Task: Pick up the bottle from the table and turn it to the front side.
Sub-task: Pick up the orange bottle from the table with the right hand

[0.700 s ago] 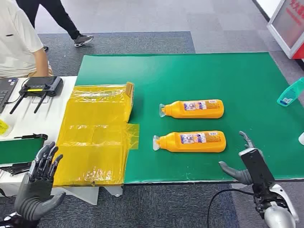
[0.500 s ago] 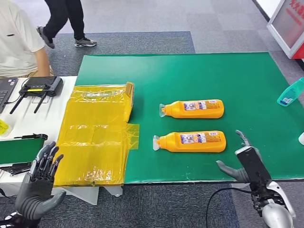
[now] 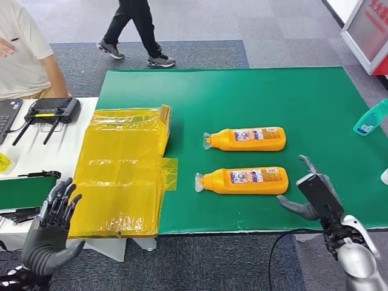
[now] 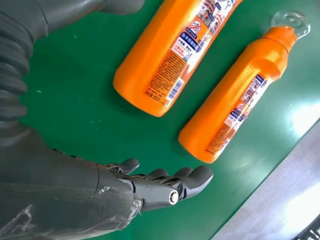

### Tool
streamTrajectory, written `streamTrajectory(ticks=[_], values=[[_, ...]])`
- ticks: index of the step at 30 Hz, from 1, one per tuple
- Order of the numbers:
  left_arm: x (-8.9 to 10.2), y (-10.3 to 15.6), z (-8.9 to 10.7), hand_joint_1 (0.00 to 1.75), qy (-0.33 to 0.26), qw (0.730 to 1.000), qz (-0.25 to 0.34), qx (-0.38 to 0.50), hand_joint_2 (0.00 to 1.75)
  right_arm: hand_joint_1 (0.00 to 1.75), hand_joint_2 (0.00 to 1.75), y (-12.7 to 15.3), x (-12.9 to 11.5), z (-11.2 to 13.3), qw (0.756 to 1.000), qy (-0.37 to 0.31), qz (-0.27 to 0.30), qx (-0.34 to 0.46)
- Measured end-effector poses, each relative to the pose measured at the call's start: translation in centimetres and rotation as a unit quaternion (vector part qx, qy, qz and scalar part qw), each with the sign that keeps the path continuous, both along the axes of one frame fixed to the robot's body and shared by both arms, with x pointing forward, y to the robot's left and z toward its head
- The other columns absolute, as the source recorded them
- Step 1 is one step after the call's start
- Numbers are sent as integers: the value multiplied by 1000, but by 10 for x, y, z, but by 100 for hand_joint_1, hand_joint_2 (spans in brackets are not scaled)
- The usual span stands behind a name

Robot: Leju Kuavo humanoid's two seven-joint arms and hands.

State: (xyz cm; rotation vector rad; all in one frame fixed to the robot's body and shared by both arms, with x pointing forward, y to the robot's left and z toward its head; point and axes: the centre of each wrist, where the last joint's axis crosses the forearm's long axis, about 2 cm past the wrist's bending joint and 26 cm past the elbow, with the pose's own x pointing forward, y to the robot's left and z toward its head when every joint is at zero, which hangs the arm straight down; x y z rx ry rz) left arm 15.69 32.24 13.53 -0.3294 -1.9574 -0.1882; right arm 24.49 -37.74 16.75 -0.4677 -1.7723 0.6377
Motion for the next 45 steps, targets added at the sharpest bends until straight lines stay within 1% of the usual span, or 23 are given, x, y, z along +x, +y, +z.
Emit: streamTrajectory(ticks=[13,26,32,37,42,45], values=[[1,6,-4,0,7,1000,-16,-7,175,0,175,4,17,-4,999,22,14,-32],[0,8,-5,0,10,1000,-13,-5,175,0,175,3,20,-6,997,34,16,-61],[1,8,-5,0,9,1000,-16,-4,175,0,175,2,26,-4,989,49,-6,-142],[4,8,-3,0,3,1000,-17,-5,175,0,175,7,36,-8,977,78,3,-198],[9,5,-2,0,0,1000,-17,-7,175,0,175,15,54,-12,960,99,0,-263],[11,3,-2,0,-2,1000,-18,-10,175,0,175,16,67,-12,952,111,2,-287]])
